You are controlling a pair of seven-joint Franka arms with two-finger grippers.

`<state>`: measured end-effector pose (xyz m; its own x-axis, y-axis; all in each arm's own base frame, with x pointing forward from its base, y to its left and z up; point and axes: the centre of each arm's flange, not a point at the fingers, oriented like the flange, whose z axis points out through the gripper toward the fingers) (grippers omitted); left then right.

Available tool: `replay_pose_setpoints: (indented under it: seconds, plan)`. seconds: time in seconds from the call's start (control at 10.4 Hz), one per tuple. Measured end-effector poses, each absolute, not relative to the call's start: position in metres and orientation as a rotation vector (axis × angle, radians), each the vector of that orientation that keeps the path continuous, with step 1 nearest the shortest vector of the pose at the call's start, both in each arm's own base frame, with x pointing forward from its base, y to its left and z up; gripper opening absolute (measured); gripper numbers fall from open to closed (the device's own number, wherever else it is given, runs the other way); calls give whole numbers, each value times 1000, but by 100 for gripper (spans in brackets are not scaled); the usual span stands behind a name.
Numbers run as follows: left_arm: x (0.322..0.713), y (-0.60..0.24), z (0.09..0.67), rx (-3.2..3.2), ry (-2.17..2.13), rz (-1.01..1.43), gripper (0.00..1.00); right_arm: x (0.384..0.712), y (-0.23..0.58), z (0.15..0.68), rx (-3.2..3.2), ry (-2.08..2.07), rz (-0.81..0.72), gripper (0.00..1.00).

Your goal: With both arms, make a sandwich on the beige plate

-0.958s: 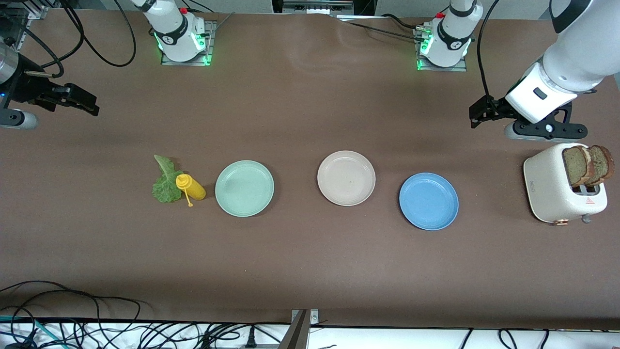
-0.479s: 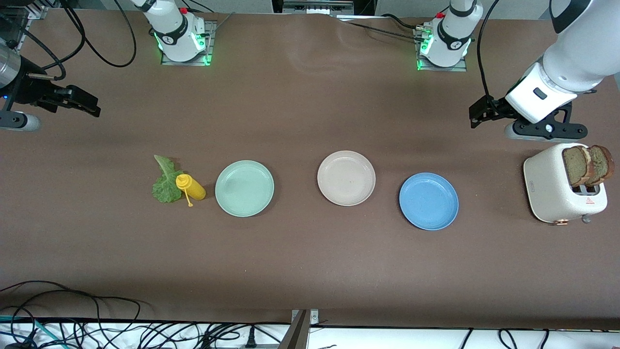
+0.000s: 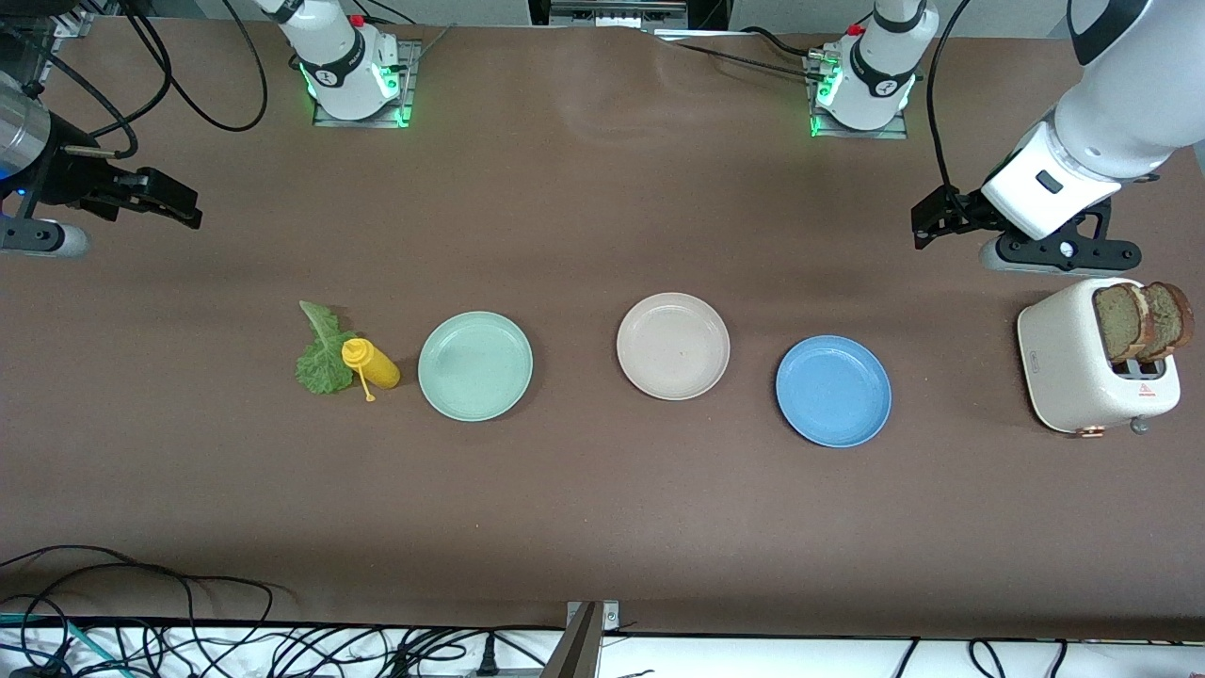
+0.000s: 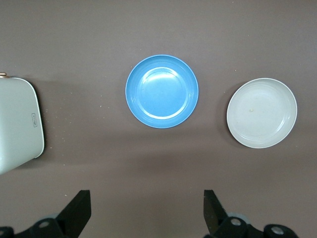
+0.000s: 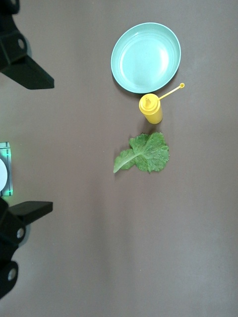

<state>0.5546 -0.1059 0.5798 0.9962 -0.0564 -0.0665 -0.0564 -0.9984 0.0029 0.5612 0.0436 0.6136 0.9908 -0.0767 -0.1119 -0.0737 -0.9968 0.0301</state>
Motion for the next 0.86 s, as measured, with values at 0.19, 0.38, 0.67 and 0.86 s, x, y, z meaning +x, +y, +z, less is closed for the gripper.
replay_pose_setpoints:
  seconds: [0.19, 0.38, 0.67, 0.86]
  plan:
    - [555, -106, 580, 3138, -89, -105, 100, 562, 44, 613, 3108, -117, -178, 100]
    - [555, -106, 580, 3138, -89, -105, 100, 562, 44, 612, 3108, -112, -182, 100]
    - [555, -106, 579, 3138, -89, -106, 100, 563, 42, 609, 3110, -89, -190, 100]
    - [555, -106, 579, 3138, -89, -106, 100, 565, 41, 607, 3109, -85, -198, 100]
